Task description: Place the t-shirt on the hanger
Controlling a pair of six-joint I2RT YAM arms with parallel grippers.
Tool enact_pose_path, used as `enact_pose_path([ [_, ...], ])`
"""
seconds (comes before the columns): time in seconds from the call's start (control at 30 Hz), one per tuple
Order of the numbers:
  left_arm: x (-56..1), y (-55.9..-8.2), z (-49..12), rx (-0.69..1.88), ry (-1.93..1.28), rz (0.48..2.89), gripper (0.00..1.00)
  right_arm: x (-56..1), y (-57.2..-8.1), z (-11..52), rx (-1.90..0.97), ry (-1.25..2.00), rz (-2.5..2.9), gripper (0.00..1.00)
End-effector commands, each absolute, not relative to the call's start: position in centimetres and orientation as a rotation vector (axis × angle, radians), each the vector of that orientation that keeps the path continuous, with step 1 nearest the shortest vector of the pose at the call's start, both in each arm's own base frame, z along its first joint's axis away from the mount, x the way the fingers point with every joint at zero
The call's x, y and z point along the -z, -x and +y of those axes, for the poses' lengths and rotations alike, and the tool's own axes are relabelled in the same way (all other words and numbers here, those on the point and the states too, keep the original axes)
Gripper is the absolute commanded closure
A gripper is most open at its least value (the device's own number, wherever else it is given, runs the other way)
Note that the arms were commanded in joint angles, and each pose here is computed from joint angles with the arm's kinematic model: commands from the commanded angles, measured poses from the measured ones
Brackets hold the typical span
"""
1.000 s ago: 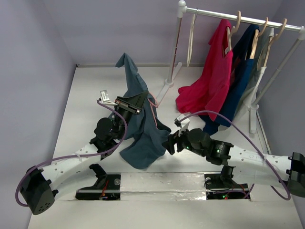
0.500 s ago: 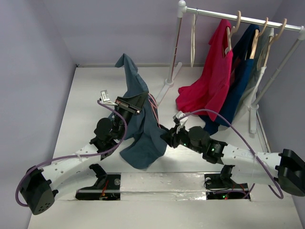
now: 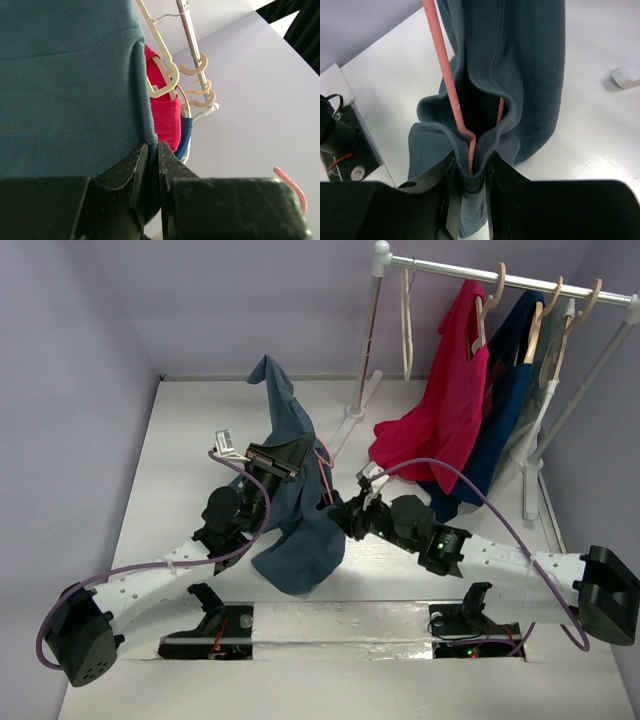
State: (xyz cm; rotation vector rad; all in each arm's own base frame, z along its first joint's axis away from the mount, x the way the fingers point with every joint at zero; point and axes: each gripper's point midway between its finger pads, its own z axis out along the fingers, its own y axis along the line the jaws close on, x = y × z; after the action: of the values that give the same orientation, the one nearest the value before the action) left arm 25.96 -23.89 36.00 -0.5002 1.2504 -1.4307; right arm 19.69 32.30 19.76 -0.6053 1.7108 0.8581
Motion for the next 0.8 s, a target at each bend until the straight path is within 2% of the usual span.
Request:
enact_pose_path([
  [0.0,-38.8,-24.9,-23.3,1.525,0.494,1.131,1.0,-23.7,-21.2,33.4,-0.855,0.561,1.606,0.73],
  [0.6,-37.9,-25.1,-24.0,1.527,0.511,1.159,1.0,-28.0,-23.5,34.8,-0.797,0.521,1.521,0.76],
  [0.77,-37.9,-25.1,-23.8,1.526,0.517,1.157,1.0,-28.4,-24.0,35.1,-0.781,0.515,1.517,0.81],
])
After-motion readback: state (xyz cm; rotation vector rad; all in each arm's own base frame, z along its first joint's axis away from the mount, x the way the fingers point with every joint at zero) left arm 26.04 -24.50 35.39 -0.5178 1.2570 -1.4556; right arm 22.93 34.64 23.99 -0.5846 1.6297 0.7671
